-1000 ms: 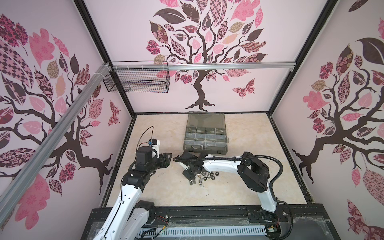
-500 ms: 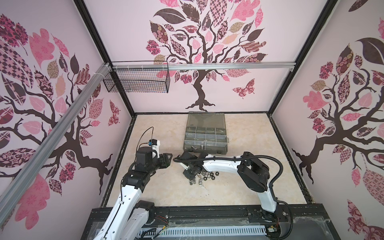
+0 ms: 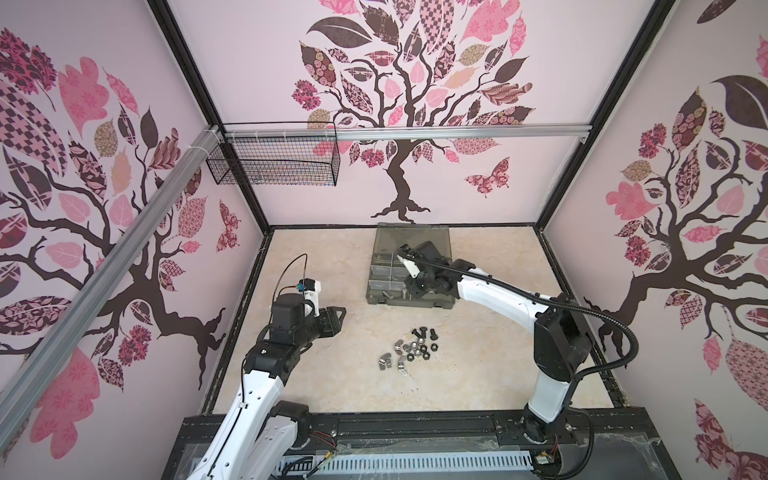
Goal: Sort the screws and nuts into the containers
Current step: 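Carry the wing nut into the organizer box and open the right gripper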
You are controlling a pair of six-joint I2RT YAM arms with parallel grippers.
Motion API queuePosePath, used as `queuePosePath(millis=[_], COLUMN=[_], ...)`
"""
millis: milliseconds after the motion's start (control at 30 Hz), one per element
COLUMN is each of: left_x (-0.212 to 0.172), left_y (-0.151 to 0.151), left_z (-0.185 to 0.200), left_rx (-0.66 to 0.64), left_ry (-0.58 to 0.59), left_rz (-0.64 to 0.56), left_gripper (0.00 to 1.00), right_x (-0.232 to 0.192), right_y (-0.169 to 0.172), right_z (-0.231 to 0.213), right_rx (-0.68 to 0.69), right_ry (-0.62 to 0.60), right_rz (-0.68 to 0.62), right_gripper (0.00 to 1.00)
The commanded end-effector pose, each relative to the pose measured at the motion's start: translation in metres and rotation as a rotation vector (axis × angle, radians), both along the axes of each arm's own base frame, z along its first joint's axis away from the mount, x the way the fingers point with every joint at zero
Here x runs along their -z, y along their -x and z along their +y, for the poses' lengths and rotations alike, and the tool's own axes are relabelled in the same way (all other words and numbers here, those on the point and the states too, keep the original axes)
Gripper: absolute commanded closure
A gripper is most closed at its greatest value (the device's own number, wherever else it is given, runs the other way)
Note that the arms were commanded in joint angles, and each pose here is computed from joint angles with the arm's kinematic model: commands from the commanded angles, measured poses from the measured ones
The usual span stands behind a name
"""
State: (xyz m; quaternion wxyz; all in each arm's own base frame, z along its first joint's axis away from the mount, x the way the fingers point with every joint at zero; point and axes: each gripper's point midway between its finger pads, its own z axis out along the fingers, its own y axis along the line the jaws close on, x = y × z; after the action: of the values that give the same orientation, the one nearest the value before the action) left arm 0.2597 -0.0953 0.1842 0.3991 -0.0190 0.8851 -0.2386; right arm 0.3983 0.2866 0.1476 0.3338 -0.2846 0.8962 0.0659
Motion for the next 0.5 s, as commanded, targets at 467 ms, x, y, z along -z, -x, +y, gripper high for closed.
queuePosePath(millis=[467], left_x=[0.007], left_y=[0.001], left_z=[0.000], left_rx=[0.007], left_ry=[0.002], left_rz=[-0.002], left_gripper=[0.49], right_x=[0.060], right_y=[-0.005], right_z=[-0.033], right_rx=[0.042], right_ry=[0.081], right_rz=[0.086], right_gripper=[0.77])
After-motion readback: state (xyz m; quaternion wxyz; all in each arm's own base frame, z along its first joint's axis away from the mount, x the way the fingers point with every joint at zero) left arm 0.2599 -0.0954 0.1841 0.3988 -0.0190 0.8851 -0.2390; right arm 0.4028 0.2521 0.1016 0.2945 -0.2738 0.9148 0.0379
